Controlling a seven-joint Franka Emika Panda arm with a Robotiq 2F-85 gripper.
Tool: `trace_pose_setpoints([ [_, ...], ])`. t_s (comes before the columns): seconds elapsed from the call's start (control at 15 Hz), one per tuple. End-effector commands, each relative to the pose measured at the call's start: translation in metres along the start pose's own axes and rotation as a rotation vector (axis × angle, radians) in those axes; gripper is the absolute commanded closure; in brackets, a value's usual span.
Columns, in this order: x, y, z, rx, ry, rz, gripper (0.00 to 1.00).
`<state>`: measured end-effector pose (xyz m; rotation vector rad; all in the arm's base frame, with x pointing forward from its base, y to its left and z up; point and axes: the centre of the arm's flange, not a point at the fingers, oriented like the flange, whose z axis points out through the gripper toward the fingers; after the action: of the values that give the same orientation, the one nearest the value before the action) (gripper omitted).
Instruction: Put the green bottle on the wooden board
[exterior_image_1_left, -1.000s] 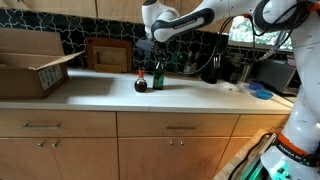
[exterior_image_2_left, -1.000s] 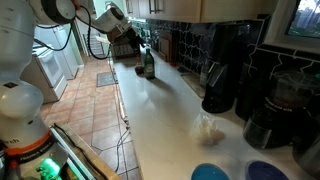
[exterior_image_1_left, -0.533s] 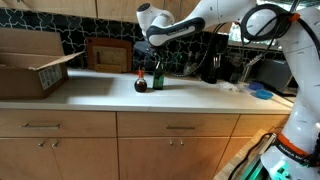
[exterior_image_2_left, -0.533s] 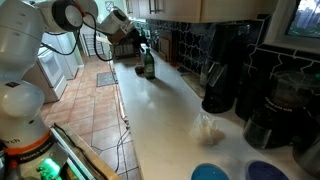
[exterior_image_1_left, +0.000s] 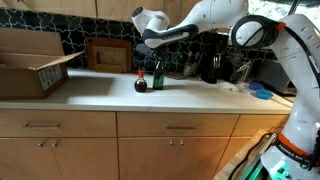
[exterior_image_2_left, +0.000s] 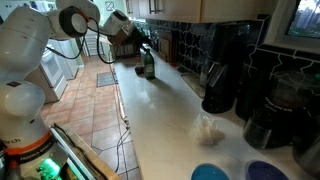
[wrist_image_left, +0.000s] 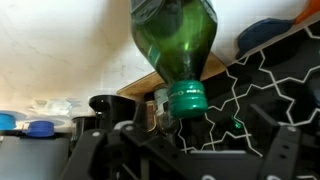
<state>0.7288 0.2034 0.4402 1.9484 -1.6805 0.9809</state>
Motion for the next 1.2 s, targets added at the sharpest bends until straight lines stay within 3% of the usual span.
trace_pose_setpoints([
  [0.0, -0.006, -0.017, -0.003, -0.061, 0.044, 0.003, 0.0],
  [0.67, -0.017, -0.022, 0.008, -0.144, 0.042, -0.007, 0.02],
  [0.87, -0.02, -0.024, 0.01, -0.139, 0.041, -0.006, 0.22],
  [0.93, -0.021, -0.025, 0.01, -0.135, 0.042, -0.006, 0.4],
  [1.13, -0.021, -0.026, 0.009, -0.122, 0.043, -0.005, 0.64],
])
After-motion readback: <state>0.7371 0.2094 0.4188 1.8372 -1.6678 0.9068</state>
